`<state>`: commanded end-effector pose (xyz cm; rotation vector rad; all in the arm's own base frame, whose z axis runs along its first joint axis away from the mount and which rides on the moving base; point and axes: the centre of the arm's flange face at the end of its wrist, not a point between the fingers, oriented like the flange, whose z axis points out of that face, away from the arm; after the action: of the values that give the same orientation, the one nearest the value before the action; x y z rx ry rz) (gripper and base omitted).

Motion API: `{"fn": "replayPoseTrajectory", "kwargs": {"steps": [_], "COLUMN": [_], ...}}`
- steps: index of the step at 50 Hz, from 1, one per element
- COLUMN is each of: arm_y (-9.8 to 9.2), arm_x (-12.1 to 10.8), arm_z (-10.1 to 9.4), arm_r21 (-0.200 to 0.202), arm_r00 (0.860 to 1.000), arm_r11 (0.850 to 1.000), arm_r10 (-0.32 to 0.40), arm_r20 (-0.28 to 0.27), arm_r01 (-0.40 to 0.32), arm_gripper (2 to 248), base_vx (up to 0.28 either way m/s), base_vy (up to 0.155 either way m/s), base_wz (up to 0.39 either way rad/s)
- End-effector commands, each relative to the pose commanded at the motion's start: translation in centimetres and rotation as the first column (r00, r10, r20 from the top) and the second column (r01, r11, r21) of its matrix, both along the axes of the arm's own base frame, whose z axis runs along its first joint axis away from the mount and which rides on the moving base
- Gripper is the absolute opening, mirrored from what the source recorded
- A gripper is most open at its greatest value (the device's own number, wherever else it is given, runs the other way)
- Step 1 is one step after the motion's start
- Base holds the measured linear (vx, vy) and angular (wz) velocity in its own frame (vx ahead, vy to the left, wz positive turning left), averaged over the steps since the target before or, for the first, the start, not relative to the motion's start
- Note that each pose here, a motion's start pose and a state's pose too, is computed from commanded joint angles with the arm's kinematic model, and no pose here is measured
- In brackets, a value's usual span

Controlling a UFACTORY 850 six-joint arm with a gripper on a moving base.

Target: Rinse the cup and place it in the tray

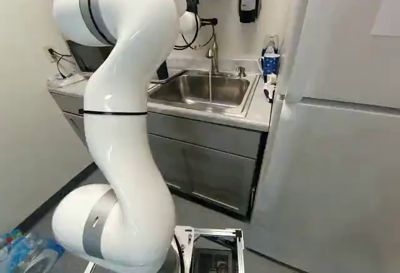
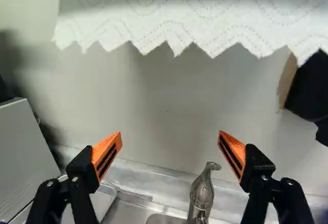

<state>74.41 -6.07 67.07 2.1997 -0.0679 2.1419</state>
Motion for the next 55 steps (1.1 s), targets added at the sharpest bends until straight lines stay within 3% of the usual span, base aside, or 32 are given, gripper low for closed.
{"fn": "replayPoseTrajectory", "kwargs": {"steps": [13, 55], "arm_y": [0.0, 0.4], "arm_x": [2.3, 1.0], "arm_z": [-0.8, -1.6], "arm_r21": [0.002, 0.012], "arm_r00": [1.0, 0.99], "arm_r11": [1.0, 1.0], "arm_r10": [0.002, 0.008], "arm_r20": [-0.021, -0.142], "arm_r01": [-0.002, -0.006], "arm_gripper": [247, 247], "base_vx": [0.0, 0.0], "base_vy": [0.0, 0.0], "base_wz": [0.0, 0.0]}}
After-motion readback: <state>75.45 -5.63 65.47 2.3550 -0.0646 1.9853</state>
